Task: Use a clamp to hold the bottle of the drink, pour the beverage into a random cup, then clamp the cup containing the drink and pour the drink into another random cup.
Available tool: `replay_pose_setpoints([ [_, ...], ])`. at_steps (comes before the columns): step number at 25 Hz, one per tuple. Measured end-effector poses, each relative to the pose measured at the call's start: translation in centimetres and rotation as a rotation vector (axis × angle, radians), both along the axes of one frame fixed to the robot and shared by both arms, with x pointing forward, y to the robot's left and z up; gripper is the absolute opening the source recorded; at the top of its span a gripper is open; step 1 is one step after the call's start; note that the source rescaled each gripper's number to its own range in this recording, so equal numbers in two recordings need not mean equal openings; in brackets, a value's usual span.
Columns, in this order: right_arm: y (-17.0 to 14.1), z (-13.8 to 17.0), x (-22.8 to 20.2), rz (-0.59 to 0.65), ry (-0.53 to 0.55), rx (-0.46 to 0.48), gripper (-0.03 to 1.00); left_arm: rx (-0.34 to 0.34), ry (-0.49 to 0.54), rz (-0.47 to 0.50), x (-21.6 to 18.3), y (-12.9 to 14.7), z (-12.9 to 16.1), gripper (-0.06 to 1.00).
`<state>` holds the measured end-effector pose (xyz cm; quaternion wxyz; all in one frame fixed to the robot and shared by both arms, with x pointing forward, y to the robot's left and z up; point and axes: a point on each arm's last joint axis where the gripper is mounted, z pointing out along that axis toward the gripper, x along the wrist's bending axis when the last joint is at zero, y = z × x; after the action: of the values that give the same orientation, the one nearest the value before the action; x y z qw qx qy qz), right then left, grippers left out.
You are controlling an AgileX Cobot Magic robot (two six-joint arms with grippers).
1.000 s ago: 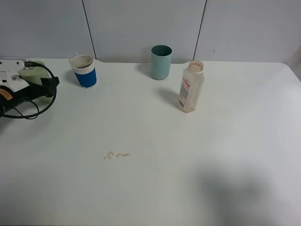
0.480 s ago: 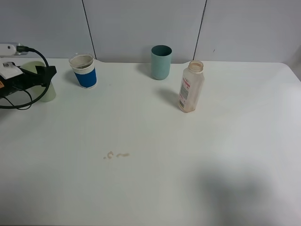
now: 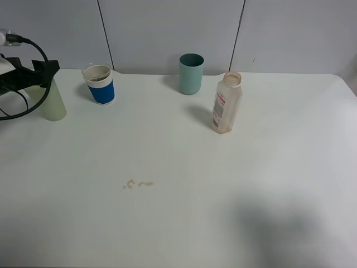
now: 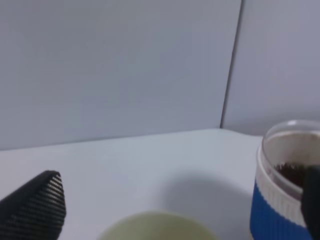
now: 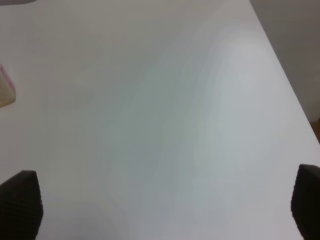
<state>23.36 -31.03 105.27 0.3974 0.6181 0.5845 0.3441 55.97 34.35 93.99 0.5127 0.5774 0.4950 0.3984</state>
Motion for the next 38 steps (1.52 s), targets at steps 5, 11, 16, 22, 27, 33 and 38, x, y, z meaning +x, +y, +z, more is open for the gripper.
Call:
replay_pose_setpoints([
  [5, 0.0, 0.0, 0.0, 0.000, 0.000, 0.000, 1.00, 0.005, -0.014, 0.003, -1.0, -0.2, 0.9, 0.86],
  [11, 0.0, 0.0, 0.0, 0.000, 0.000, 0.000, 1.00, 0.003, -0.011, 0.020, -2.3, -0.4, 2.1, 0.97],
  [16, 0.0, 0.0, 0.0, 0.000, 0.000, 0.000, 1.00, -0.051, -0.043, 0.040, -2.9, -0.5, 4.2, 1.00],
  [22, 0.0, 0.0, 0.0, 0.000, 0.000, 0.000, 1.00, -0.024, -0.054, 0.091, -4.4, -0.4, 7.3, 1.00],
  [27, 0.0, 0.0, 0.0, 0.000, 0.000, 0.000, 1.00, -0.014, -0.049, 0.160, -6.4, -0.3, 9.9, 1.00],
  [33, 0.0, 0.0, 0.0, 0.000, 0.000, 0.000, 1.00, -0.016, -0.047, 0.249, -8.3, 0.0, 11.9, 1.00],
  [38, 0.0, 0.0, 0.0, 0.000, 0.000, 0.000, 1.00, 0.020, -0.021, 0.329, -10.2, 0.3, 13.1, 1.00],
])
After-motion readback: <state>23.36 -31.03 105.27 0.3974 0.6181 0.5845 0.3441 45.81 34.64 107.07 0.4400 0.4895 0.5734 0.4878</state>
